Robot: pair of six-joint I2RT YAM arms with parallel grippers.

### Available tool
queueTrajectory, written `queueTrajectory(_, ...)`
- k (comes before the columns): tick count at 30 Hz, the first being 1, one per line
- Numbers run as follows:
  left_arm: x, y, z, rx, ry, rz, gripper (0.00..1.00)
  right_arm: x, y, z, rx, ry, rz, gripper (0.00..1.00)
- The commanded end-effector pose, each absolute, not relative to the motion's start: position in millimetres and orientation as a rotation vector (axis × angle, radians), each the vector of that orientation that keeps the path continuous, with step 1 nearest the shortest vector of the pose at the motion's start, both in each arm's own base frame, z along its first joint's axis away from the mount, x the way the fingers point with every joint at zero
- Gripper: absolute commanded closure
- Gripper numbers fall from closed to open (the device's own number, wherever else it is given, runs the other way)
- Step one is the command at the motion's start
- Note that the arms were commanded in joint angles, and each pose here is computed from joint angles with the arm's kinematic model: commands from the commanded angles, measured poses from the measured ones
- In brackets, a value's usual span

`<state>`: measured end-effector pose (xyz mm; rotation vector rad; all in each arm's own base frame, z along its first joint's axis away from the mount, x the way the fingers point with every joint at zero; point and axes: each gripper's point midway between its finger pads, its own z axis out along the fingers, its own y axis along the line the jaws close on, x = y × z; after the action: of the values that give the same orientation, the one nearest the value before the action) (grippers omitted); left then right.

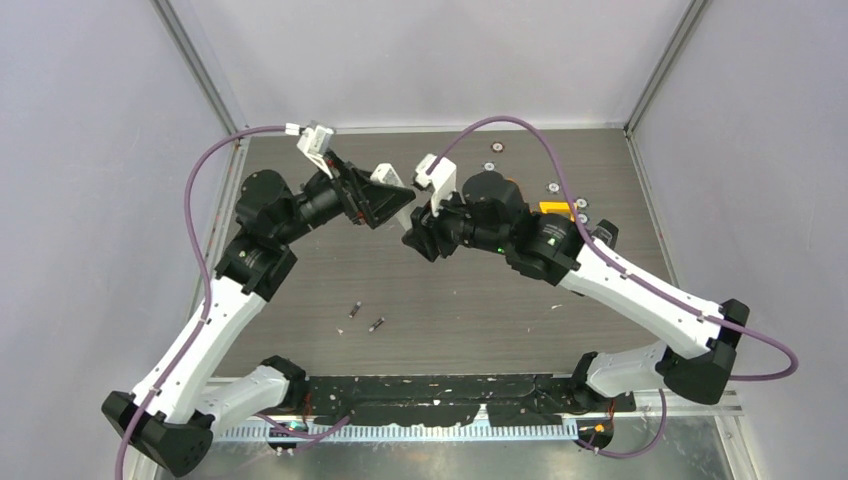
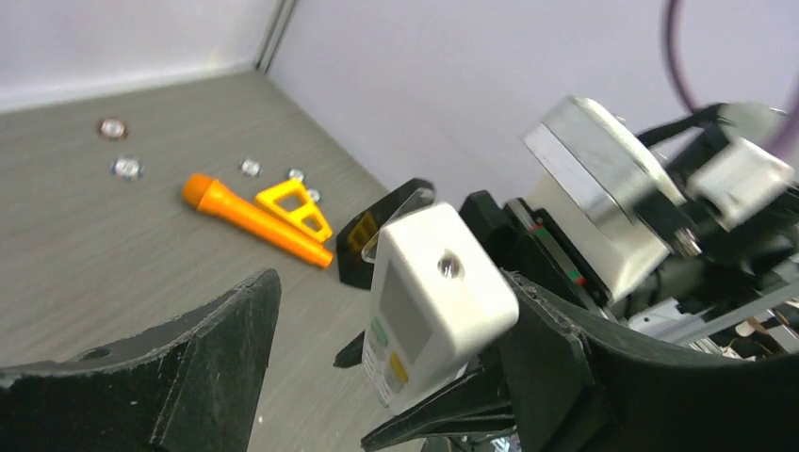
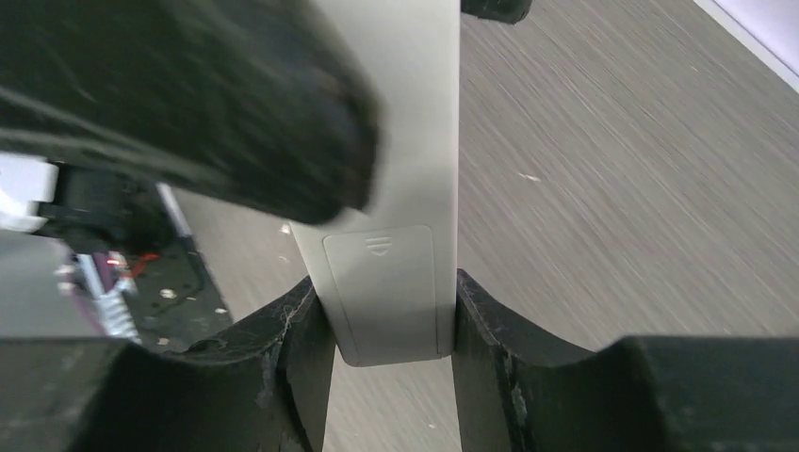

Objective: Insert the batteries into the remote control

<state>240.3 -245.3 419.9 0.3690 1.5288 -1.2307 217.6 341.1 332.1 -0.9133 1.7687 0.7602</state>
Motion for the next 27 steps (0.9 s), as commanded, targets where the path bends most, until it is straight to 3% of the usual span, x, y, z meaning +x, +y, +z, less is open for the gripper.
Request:
queueTrajectory(1,253,-242,400,0.315,1.649,-1.165,0.19,248,324,334,-0.867,1.761,0.469,0.8)
queueTrajectory(13,263,-234,352,0.182,1.871,-1.094,0.39,265,319,315,-0.816,1.781,0.295,0.81)
queueTrajectory(24,270,-243,363,0.112,1.819,-1.188,0.42,255,331,306,-0.881,1.764,0.366,0.81)
queueTrajectory(27,271,-240,364,0.1,1.801,-1.177,0.52,253,333,305,-0.889,1.766,0.381,0.81)
